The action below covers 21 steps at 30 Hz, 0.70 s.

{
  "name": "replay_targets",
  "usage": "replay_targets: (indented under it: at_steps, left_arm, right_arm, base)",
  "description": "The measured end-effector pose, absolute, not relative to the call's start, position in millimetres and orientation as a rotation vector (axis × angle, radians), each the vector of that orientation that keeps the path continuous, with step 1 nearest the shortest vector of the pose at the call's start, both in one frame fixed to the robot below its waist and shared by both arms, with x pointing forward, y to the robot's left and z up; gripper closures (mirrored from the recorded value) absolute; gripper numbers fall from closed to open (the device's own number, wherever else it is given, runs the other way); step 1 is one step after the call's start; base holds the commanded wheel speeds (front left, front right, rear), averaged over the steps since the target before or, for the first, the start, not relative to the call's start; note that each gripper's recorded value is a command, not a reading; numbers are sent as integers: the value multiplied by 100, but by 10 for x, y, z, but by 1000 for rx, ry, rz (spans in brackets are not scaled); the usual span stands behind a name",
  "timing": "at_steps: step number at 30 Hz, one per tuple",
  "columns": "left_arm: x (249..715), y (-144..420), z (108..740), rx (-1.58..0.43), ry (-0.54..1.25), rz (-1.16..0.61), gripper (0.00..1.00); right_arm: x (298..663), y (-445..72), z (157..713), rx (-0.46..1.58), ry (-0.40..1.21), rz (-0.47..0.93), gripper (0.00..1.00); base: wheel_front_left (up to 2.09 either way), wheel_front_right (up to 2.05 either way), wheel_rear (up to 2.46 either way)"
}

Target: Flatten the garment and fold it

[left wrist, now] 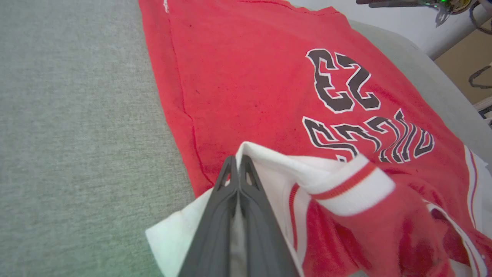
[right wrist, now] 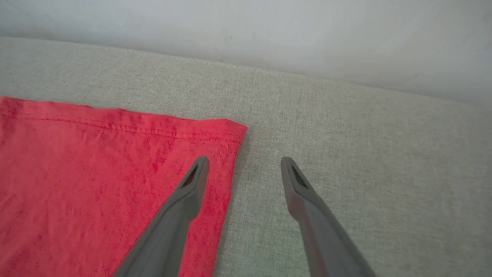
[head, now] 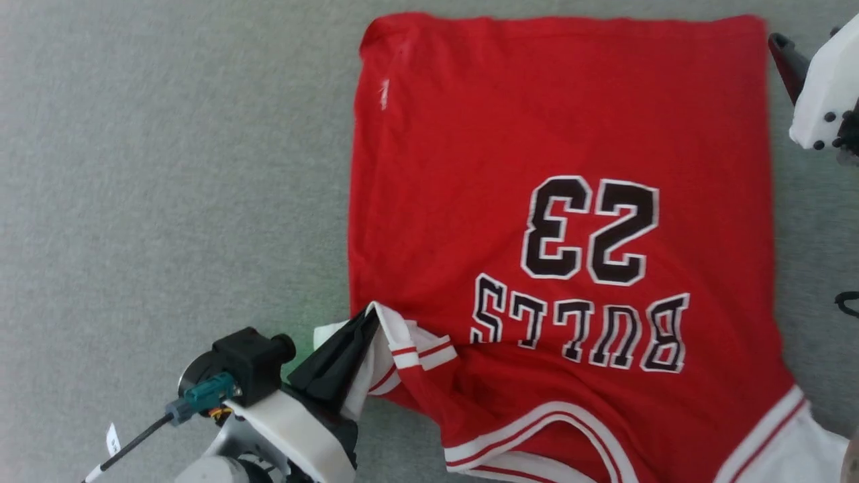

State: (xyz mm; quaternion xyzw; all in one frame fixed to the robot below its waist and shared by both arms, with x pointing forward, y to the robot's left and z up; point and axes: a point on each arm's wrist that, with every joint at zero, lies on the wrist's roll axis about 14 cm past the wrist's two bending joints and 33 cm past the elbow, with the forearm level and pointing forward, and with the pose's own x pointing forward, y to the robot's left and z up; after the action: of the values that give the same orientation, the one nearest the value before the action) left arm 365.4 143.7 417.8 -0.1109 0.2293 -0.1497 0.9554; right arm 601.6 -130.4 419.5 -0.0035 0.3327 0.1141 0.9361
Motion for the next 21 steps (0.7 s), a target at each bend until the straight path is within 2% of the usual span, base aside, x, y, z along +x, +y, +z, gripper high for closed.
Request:
replay_targets:
  at_steps: [7, 8, 9, 10, 15, 21]
  left_arm:
    - [3641, 1553, 4024, -230, 506, -256, 100]
    - [3638, 1569, 4010, -230, 507, -251, 100]
    - [3637, 1585, 3994, -231, 511, -243, 100]
    - [3638, 1600, 3978, -231, 515, -237, 100]
    - [3638, 1665, 3938, -228, 517, -213, 100]
    - [3618, 1748, 3999, -203, 498, -197, 100]
  right_arm:
    - [6089, -1114, 3666, 13, 781, 248, 0]
    - [6121, -1091, 3640, 16, 781, 249, 14]
    - [6154, -1067, 3623, 19, 779, 251, 77]
    - [6187, -1047, 3604, 22, 777, 251, 100]
    - [6293, -909, 3584, 26, 732, 270, 100]
    - [6236, -748, 3832, 16, 613, 337, 100]
  base:
    - [0, 0, 0]
    - [0, 0, 0]
    - [0, 0, 0]
    - [0, 0, 0]
    - [0, 0, 0]
    - [0, 0, 0]
